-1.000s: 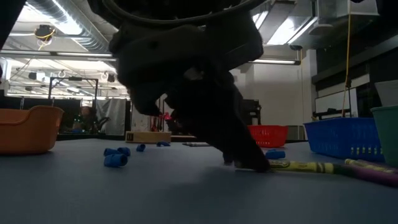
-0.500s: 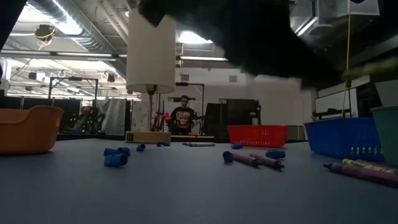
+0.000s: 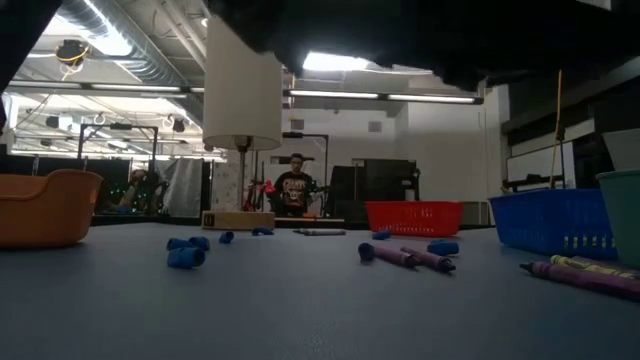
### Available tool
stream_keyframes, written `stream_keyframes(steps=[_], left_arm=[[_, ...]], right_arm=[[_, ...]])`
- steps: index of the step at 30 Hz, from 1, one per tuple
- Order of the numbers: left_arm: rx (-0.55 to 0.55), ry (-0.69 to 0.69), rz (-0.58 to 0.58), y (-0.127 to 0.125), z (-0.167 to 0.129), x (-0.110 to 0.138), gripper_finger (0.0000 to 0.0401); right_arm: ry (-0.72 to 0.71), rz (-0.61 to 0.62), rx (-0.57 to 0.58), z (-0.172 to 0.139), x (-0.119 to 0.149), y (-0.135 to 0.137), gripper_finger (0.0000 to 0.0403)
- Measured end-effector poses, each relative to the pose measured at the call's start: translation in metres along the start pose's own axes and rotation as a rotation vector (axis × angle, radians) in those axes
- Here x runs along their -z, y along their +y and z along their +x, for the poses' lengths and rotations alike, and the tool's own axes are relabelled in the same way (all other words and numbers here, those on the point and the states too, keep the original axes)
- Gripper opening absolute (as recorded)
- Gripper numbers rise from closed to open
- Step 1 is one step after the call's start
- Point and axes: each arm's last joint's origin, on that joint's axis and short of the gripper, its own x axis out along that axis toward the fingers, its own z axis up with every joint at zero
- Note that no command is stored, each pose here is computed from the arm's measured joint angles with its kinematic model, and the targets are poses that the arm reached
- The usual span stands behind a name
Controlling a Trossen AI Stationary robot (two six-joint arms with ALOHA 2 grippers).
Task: Sort crayons
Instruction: Put the green crayon into the green bin, then put the violet crayon into the orange bin
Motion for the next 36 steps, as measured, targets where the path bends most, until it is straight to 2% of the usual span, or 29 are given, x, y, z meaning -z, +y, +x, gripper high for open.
stream_keyframes(steps=[10, 14, 24, 30, 36], left_arm=[[-0.042, -0.024, 0.000, 0.002, 0.035, 0.017, 0.0008], [-0.048, -0.028, -0.005, 0.003, 0.035, 0.017, 0.0019], [-0.054, -0.016, -0.009, 0.003, 0.035, 0.018, 0.0092], [-0.053, -0.015, -0.011, 0.003, 0.035, 0.018, 0.0099], [-0.046, 0.058, -0.039, 0.005, 0.027, 0.008, 0.0097]], right_arm=[[-0.016, -0.001, 0.002, -0.001, -0.001, 0.000, 0.0115], [-0.016, -0.001, 0.003, -0.001, -0.001, 0.000, 0.0115], [-0.018, -0.001, 0.003, -0.001, -0.001, 0.000, 0.0115], [-0.021, -0.050, 0.009, -0.001, -0.002, 0.000, 0.0115], [-0.081, -0.110, 0.121, -0.001, -0.003, -0.003, 0.0115]])
